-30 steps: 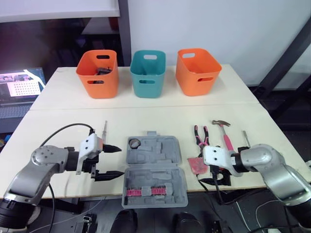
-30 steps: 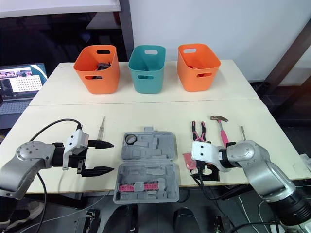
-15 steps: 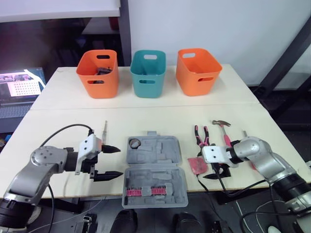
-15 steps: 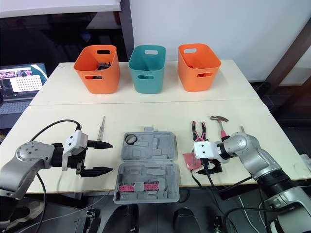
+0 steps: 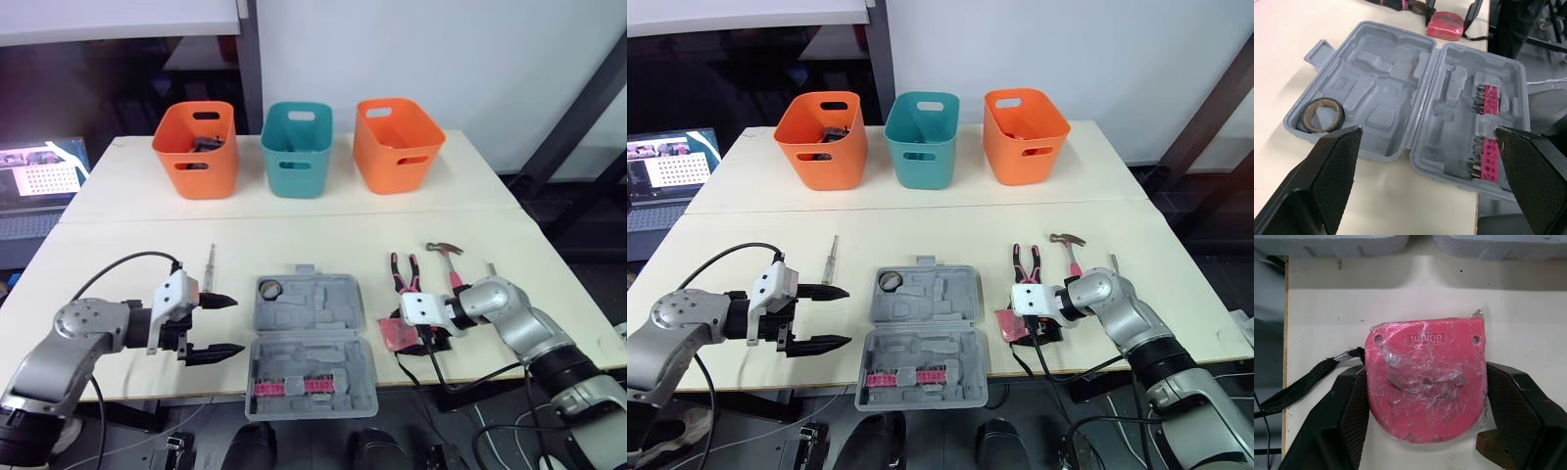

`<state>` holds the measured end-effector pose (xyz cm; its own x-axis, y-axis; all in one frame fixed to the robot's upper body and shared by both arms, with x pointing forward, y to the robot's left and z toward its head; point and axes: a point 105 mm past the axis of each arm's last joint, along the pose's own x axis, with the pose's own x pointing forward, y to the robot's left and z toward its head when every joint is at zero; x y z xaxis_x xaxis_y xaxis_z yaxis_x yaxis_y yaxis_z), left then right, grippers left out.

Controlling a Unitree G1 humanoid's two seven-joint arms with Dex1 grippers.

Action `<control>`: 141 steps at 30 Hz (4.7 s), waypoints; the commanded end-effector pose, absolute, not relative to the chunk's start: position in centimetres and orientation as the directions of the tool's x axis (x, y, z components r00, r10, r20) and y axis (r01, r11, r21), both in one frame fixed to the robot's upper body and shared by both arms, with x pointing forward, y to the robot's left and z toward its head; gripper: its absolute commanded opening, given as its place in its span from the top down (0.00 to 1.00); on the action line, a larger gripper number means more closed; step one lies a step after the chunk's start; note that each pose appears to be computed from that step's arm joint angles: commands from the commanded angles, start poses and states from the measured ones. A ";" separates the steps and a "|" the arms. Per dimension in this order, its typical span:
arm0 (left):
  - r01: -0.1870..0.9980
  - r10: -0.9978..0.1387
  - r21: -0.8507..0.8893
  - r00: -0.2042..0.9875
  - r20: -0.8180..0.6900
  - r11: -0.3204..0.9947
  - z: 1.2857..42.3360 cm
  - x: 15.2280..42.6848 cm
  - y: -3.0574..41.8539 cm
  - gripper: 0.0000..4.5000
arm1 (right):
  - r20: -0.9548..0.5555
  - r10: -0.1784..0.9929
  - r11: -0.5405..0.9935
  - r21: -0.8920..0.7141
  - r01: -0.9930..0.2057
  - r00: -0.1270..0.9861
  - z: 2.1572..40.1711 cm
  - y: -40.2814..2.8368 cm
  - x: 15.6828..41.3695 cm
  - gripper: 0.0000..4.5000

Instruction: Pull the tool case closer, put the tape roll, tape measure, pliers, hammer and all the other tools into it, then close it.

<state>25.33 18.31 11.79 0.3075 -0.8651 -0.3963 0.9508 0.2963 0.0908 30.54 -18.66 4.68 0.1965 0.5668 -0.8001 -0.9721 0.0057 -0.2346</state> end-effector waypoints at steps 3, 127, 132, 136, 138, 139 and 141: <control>0.947 -0.865 0.135 0.322 -0.386 0.292 13.3 25.5 18.6 0.00 | -0.756 0.608 0.103 -0.225 -0.969 0.240 7.2 -18.2 30.6 0.33; 0.911 -0.817 0.090 0.402 -0.413 0.402 10.4 25.2 20.8 0.00 | -0.633 0.709 0.304 -0.124 -0.945 0.311 3.8 -10.3 36.7 0.50; 0.909 -0.818 0.088 0.405 -0.408 0.407 10.4 25.4 20.8 0.00 | -0.592 0.751 0.355 -0.011 -0.935 0.292 3.6 -10.2 36.1 0.50; 0.906 -0.817 0.088 0.413 -0.402 0.415 10.5 25.7 20.9 0.00 | -0.511 0.789 0.369 -0.050 -0.928 0.341 5.2 -10.0 36.6 0.50; 0.903 -0.817 0.090 0.419 -0.397 0.420 10.7 25.8 20.9 0.00 | -0.447 0.812 0.362 -0.117 -0.925 0.375 7.1 -9.6 37.0 0.50; 0.902 -0.816 0.090 0.422 -0.394 0.423 10.7 25.9 21.0 0.00 | -0.417 0.817 0.367 -0.156 -0.917 0.398 8.0 -9.6 37.2 0.50; 0.893 -0.814 0.088 0.439 -0.379 0.441 11.0 26.1 21.2 0.00 | -0.365 0.811 0.390 -0.246 -0.887 0.457 9.9 -9.9 37.4 0.50</control>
